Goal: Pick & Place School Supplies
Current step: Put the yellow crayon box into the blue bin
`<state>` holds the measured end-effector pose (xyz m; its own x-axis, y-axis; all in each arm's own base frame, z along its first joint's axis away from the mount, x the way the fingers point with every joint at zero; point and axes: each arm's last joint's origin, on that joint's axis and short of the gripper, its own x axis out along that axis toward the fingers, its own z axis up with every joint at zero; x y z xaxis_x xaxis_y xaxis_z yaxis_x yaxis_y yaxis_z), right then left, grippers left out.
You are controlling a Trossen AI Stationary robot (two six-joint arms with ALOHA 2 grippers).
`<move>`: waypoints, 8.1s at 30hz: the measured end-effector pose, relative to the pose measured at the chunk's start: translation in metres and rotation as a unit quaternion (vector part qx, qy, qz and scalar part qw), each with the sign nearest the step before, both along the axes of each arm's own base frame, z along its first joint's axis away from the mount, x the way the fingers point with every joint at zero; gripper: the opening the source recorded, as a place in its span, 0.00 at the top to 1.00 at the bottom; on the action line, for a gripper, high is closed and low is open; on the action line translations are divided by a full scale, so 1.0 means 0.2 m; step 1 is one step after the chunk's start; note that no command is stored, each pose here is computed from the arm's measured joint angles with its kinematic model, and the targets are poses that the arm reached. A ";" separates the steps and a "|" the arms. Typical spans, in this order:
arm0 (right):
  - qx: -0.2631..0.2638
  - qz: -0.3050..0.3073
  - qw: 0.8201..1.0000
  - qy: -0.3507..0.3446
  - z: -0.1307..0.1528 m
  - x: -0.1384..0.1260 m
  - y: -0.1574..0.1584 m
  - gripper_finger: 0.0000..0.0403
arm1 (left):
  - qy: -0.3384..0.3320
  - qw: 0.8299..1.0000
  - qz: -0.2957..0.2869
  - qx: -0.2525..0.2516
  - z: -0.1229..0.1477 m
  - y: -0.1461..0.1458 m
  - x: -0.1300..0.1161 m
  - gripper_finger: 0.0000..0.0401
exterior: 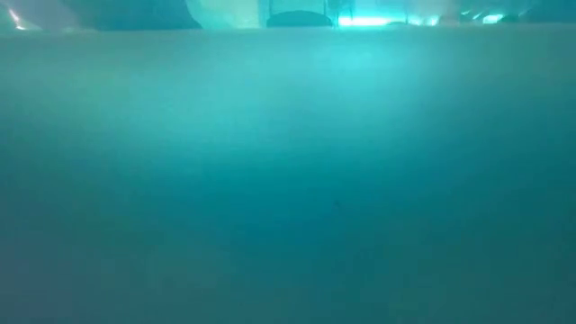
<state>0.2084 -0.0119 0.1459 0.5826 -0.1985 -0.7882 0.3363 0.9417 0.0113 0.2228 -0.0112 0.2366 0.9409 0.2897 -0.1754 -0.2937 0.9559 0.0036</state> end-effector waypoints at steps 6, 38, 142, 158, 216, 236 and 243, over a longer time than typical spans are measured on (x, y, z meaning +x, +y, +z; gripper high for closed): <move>-0.023 0.002 1.000 -0.014 -0.10 -0.06 -0.01 0.38 | 0.000 1.000 0.000 0.000 0.00 0.00 0.00 0.23; -0.049 0.032 0.998 -0.031 -0.19 -0.08 -0.01 0.61 | 0.000 1.000 -0.001 0.000 0.00 0.00 0.00 0.23; 0.013 0.294 0.937 -0.186 0.34 0.44 0.68 0.42 | -0.003 1.000 0.003 -0.019 0.00 0.00 0.00 0.23; -0.134 -0.016 0.986 -0.097 0.41 0.37 0.18 0.44 | 0.009 1.000 0.003 -0.017 -0.01 0.00 0.00 0.23; 0.234 -0.089 0.966 0.068 0.04 0.38 -0.29 0.38 | 0.007 0.999 0.006 -0.031 -0.02 0.00 0.00 0.23; 0.035 -0.050 0.998 -0.001 0.03 0.31 -0.27 0.38 | 0.007 0.999 0.006 -0.031 -0.02 0.00 0.00 0.23; 0.002 -0.061 0.998 -0.021 -0.06 0.27 -0.25 0.38 | 0.007 1.000 0.006 -0.030 -0.02 0.00 0.00 0.23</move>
<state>0.2616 -0.0613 0.1349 0.5863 -0.2681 -0.7644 0.4485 0.8933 0.0307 0.2223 -0.0113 0.2336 0.9350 0.2886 -0.2062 -0.3046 0.9512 -0.0499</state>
